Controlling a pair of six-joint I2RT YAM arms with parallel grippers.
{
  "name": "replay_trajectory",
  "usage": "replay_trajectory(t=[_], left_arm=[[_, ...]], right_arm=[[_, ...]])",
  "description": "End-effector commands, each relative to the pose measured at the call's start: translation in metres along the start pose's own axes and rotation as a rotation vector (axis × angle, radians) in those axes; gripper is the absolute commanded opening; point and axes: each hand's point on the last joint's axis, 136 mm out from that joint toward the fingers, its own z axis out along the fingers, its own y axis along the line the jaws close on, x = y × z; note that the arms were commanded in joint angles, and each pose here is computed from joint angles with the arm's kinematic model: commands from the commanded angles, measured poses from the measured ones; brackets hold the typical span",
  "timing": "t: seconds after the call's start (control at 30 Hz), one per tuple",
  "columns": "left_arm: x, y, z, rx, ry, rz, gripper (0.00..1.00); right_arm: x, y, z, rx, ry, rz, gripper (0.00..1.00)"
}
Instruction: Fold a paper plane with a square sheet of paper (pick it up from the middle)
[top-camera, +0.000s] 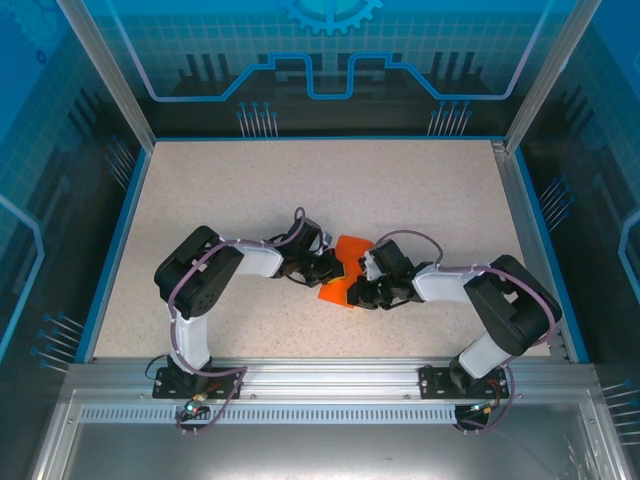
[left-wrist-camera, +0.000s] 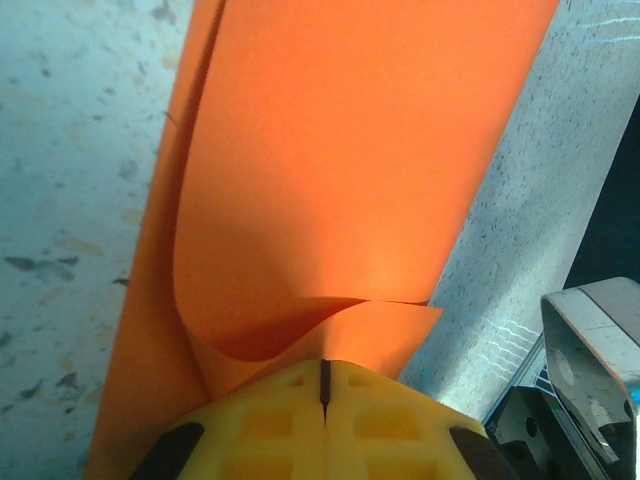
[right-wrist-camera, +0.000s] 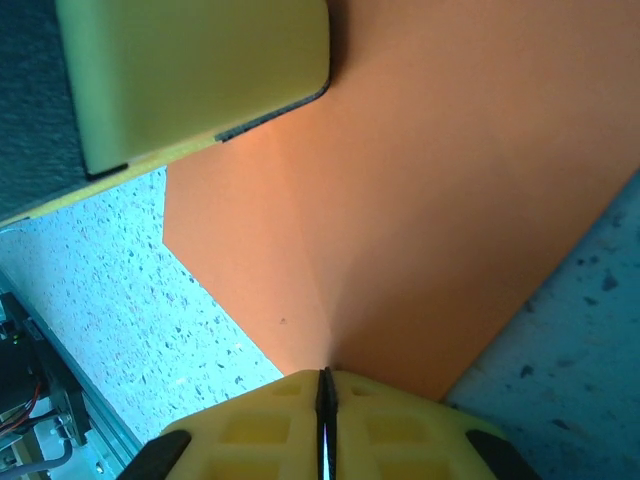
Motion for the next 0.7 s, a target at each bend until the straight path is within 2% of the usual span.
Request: replay_trajectory(t=[0.0, 0.3, 0.53, 0.67], left_arm=[[0.018, 0.034, 0.003, -0.116, 0.049, -0.047, 0.0], [0.017, 0.033, 0.002, -0.116, 0.046, -0.049, 0.0], [0.018, 0.033, 0.003, -0.116, 0.048, -0.05, 0.0], [0.018, 0.032, 0.001, -0.112, 0.049, -0.046, 0.0]], right_arm=[[0.02, -0.026, 0.002, 0.066, 0.056, 0.059, 0.11], [0.02, -0.013, -0.009, 0.018, 0.035, 0.044, 0.12], [0.024, -0.027, -0.006, 0.047, 0.032, 0.072, 0.13], [0.022, -0.021, -0.009, 0.018, 0.021, 0.076, 0.13]])
